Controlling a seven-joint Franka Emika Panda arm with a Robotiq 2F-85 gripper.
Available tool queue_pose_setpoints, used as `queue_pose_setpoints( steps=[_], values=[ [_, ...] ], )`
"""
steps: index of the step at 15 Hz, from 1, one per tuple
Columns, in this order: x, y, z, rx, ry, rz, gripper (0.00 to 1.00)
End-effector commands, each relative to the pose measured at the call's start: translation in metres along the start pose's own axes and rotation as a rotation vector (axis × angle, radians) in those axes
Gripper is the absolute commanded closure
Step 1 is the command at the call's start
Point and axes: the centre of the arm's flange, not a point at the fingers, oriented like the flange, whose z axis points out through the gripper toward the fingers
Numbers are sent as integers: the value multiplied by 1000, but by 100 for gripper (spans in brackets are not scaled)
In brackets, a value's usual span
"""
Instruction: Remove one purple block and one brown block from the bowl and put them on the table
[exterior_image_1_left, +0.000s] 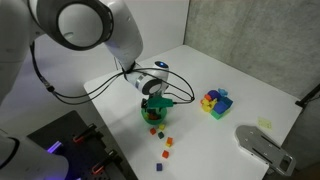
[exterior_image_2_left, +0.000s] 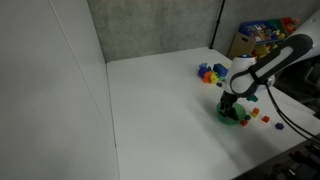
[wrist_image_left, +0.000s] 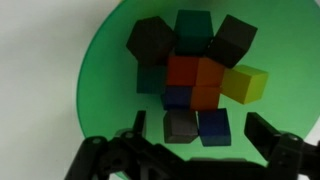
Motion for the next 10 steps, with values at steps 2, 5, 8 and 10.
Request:
queue_pose_setpoints(
  steps=[2, 5, 8, 10],
  values=[
    [-9, -8, 1, 0, 26, -49, 25],
    [-12, -10, 3, 5, 28, -52, 51],
    [-14, -9, -4, 0, 34, -43, 69],
    [-14, -10, -10, -1, 40, -30, 69]
  ],
)
